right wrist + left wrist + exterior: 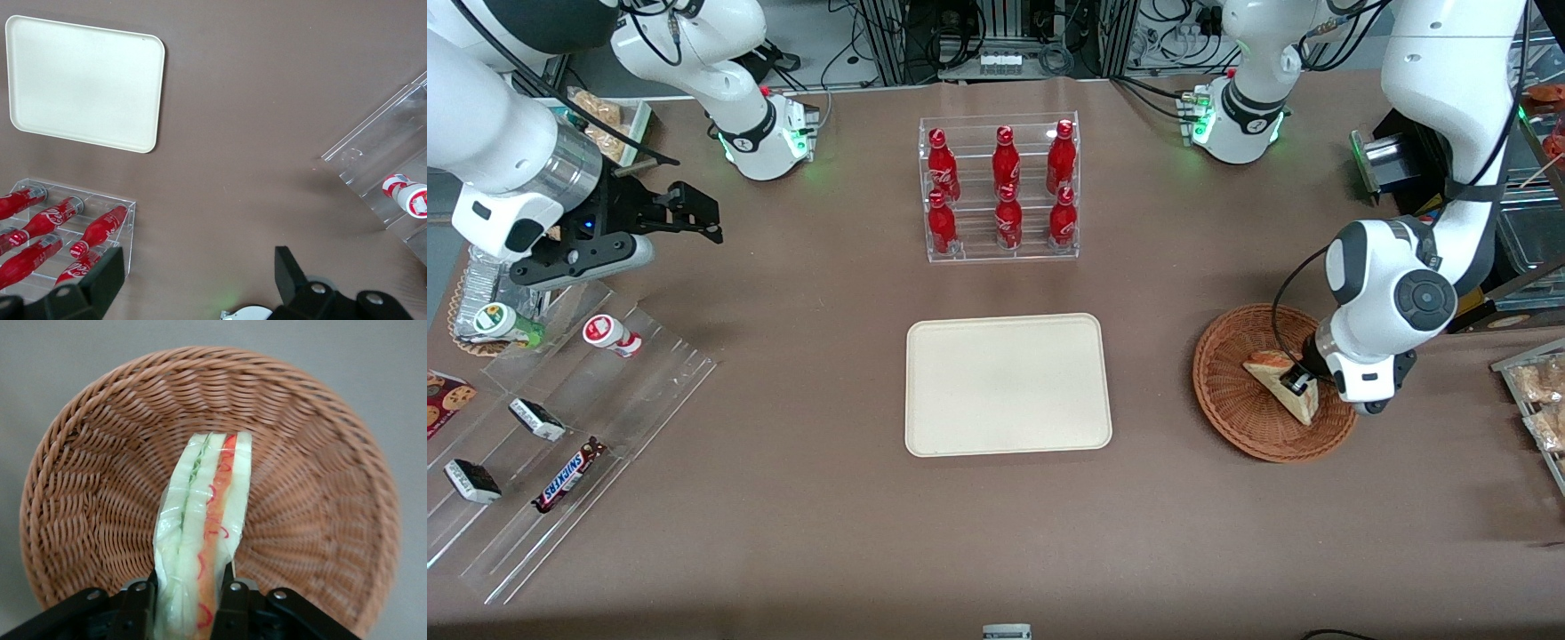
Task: Place sandwich from basket to tray
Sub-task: 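Lower the open left gripper onto the sandwich in the wicker basket, then carry the sandwich with the left gripper over the cream tray, then lower the sandwich onto the tray and open the left gripper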
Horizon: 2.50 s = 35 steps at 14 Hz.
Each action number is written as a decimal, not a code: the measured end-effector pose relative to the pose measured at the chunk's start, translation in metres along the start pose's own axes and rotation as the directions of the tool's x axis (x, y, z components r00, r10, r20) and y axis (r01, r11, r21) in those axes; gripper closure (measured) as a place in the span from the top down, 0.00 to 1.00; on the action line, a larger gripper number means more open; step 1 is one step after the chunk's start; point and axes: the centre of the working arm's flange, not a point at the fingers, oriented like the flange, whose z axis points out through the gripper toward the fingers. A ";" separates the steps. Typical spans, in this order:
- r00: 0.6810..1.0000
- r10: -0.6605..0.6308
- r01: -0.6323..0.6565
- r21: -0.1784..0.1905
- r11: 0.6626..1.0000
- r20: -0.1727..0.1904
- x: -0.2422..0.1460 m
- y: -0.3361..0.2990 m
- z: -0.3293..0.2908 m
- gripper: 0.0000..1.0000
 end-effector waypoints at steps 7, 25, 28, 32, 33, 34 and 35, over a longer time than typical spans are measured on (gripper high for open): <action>0.972 0.235 -0.235 -0.007 0.972 -0.017 -0.136 0.138 -0.055 0.17; 0.767 0.627 -0.640 -0.103 0.761 -0.134 -0.383 0.256 0.056 0.25; 0.776 0.613 -0.630 -0.117 0.768 -0.150 -0.378 0.261 0.045 0.55; 0.780 0.598 -0.623 -0.125 0.773 -0.185 -0.369 0.261 -0.030 0.93; 0.782 0.591 -0.618 -0.129 0.775 -0.195 -0.366 0.257 -0.057 1.00; 0.786 0.585 -0.613 -0.129 0.780 -0.201 -0.363 0.251 -0.084 1.00; 0.790 0.578 -0.606 -0.121 0.786 -0.203 -0.358 0.243 -0.111 1.00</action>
